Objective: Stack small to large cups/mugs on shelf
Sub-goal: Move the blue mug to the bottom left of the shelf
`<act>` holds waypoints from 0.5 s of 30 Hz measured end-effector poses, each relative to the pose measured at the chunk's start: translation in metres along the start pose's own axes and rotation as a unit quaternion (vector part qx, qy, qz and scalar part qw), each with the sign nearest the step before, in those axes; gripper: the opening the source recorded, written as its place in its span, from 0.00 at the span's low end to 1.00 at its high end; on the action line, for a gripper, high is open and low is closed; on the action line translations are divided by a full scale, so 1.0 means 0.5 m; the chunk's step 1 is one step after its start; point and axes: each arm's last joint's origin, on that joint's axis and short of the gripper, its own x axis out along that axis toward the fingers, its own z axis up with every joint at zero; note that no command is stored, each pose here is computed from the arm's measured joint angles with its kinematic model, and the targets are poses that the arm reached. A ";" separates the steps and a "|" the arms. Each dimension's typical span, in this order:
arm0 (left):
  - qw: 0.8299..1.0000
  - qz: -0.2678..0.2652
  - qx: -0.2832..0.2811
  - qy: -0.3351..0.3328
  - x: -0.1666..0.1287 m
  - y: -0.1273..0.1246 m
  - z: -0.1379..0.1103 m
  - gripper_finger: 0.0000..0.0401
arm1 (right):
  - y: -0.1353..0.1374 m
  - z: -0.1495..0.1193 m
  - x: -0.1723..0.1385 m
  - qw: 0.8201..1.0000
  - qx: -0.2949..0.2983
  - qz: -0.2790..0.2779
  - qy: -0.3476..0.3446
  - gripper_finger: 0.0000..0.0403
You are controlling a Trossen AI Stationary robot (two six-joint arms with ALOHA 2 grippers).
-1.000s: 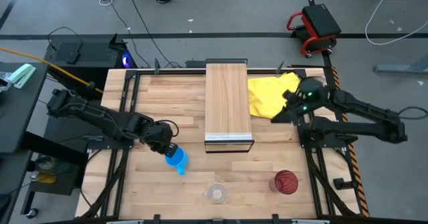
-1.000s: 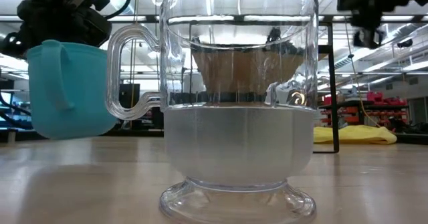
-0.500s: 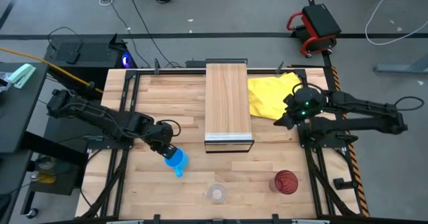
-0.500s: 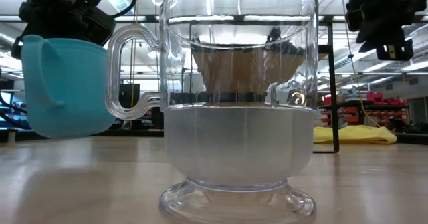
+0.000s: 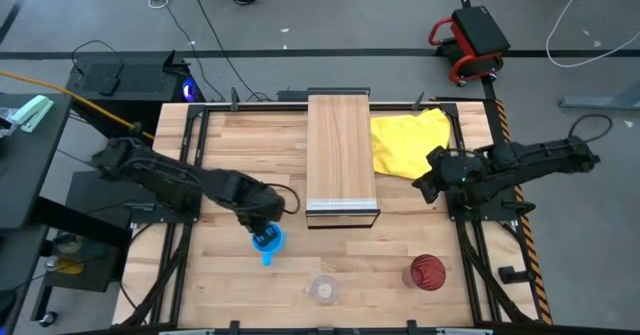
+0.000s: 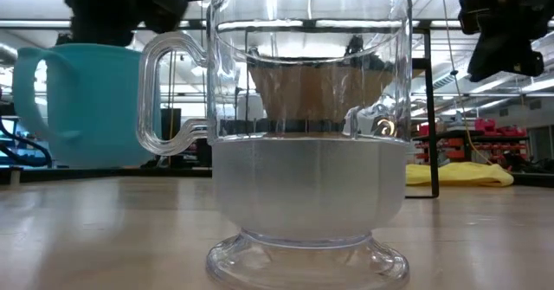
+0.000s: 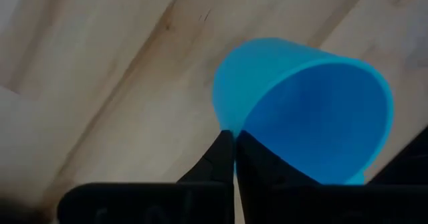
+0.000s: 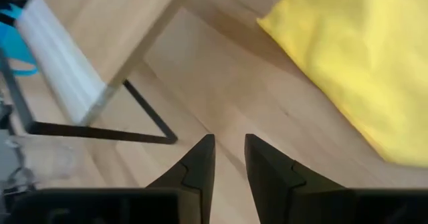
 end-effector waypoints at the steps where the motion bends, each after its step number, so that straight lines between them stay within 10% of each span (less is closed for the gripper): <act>1: 1.000 0.010 0.014 0.000 0.001 -0.010 0.009 0.02 | 0.003 -0.005 0.001 1.000 -0.003 -0.004 0.004 0.22; 15: 0.993 0.036 0.109 0.008 0.008 -0.087 0.053 0.04 | 0.066 -0.099 0.030 0.997 -0.039 -0.039 0.047 0.21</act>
